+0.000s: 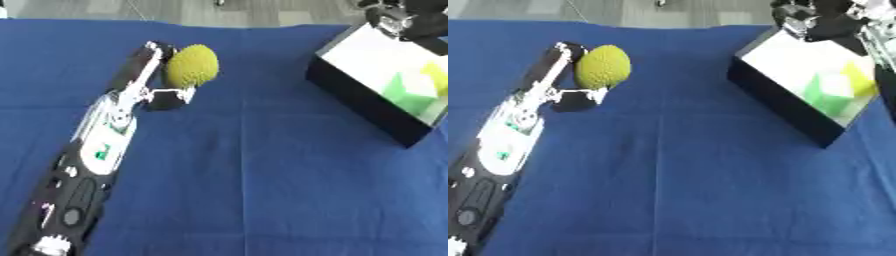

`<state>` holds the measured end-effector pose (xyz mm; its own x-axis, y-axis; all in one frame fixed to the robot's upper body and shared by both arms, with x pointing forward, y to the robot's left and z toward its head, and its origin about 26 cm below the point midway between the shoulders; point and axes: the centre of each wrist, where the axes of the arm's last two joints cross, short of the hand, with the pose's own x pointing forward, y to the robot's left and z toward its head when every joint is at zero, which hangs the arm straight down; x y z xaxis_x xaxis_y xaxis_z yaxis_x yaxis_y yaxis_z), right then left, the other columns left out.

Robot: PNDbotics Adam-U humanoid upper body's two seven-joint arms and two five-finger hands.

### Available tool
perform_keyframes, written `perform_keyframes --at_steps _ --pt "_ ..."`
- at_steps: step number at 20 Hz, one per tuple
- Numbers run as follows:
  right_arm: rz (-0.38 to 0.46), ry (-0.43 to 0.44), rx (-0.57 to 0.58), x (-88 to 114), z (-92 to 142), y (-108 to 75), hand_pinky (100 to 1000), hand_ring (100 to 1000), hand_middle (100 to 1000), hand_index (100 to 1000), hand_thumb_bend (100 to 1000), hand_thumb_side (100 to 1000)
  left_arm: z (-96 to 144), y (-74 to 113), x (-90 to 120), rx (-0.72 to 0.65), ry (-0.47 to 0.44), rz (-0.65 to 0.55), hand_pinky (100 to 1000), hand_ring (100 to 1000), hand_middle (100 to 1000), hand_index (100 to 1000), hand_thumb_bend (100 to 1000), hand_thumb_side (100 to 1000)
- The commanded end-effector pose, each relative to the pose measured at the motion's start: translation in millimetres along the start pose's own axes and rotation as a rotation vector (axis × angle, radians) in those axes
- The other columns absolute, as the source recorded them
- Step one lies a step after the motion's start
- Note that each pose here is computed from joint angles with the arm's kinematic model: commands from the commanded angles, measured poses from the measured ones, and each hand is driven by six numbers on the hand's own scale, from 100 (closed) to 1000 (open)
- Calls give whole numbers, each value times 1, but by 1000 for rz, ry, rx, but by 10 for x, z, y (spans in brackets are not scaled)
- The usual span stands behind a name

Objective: Pick up the objects with one hand, pass them to the other hand, and then place them into the box on the other side of the table.

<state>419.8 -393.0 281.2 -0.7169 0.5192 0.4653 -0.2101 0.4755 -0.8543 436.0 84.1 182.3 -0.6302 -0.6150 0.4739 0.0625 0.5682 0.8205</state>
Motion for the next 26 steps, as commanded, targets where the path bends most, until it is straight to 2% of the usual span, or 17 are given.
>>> perform_keyframes --at_steps 1,14,23,26 --pt "41 -13 19 63 -44 -95 880 1000 900 897 100 340 -56 32 152 32 -49 0 568 555 448 492 100 100" --pt "66 -79 143 99 -311 42 881 1000 902 898 100 361 -117 -136 368 66 -106 57 565 551 444 493 100 100" --pt "125 -144 263 146 -504 108 886 1000 914 908 100 369 -147 -234 497 82 -142 107 562 549 440 493 100 100" --pt "151 -172 279 183 -540 73 887 1000 913 907 100 342 -165 -244 538 87 -153 120 562 548 440 493 100 100"
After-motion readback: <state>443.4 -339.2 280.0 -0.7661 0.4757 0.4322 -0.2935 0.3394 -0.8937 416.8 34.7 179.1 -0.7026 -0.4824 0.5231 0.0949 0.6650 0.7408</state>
